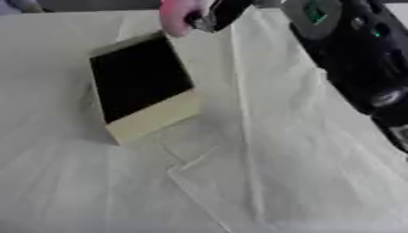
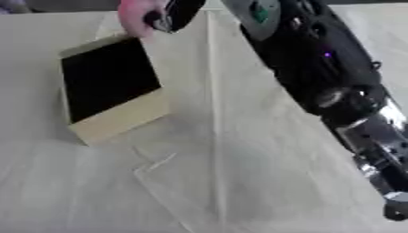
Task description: Pick up objects on the table and place them in the box.
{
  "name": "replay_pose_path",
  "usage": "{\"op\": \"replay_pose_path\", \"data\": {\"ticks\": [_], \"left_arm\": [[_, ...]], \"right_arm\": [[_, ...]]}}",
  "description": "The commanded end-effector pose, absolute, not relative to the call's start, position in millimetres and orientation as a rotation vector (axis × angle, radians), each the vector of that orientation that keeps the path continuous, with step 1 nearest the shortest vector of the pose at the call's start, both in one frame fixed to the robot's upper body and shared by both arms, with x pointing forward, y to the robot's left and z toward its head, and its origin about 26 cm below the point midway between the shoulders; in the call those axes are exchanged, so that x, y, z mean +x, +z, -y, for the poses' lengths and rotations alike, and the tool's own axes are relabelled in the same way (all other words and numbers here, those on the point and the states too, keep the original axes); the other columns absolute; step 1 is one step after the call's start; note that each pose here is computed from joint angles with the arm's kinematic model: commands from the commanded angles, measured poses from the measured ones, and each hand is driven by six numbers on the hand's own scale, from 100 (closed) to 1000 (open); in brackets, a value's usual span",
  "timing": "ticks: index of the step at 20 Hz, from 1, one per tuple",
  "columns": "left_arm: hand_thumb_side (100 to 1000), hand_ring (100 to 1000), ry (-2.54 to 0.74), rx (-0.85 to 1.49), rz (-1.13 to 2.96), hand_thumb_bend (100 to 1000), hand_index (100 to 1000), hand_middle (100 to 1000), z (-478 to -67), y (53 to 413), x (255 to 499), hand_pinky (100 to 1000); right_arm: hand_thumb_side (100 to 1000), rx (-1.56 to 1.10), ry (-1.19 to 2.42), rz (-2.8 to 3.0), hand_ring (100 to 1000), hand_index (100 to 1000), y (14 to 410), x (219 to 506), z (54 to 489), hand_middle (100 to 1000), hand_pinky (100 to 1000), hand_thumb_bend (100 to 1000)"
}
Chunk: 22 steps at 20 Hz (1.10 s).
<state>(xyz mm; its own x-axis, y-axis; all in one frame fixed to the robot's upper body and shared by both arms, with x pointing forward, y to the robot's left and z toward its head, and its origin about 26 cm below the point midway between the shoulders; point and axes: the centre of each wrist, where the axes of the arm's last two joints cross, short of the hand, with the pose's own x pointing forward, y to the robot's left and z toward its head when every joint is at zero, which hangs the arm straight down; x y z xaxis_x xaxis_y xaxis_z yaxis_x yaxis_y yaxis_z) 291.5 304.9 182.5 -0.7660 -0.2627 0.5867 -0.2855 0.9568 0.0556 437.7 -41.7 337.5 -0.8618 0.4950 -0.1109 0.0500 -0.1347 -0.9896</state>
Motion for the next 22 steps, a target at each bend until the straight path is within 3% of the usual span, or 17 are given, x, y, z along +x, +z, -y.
{"op": "replay_pose_path", "data": {"ticks": [1,13,18,20,22], "left_arm": [[734,683,0.031,0.375,2.519,100,825,721,-303,192,290,692],[735,682,0.034,0.349,2.521,100,825,722,-300,192,291,691],[735,681,0.029,0.340,2.518,100,825,721,-299,192,291,691],[734,681,0.029,0.338,2.517,100,825,721,-299,192,291,691],[735,681,0.027,0.335,2.515,100,826,722,-299,191,291,691]], "right_arm": [[100,-0.622,2.092,1.858,566,667,341,437,26,434,677,100],[100,-0.591,2.158,1.646,592,675,262,465,9,459,671,100],[100,-0.603,2.211,1.622,684,765,247,468,5,596,724,100],[158,-0.603,2.238,1.623,722,803,245,468,3,663,740,100],[347,-0.609,2.247,1.635,761,868,244,468,2,737,763,100]]}}
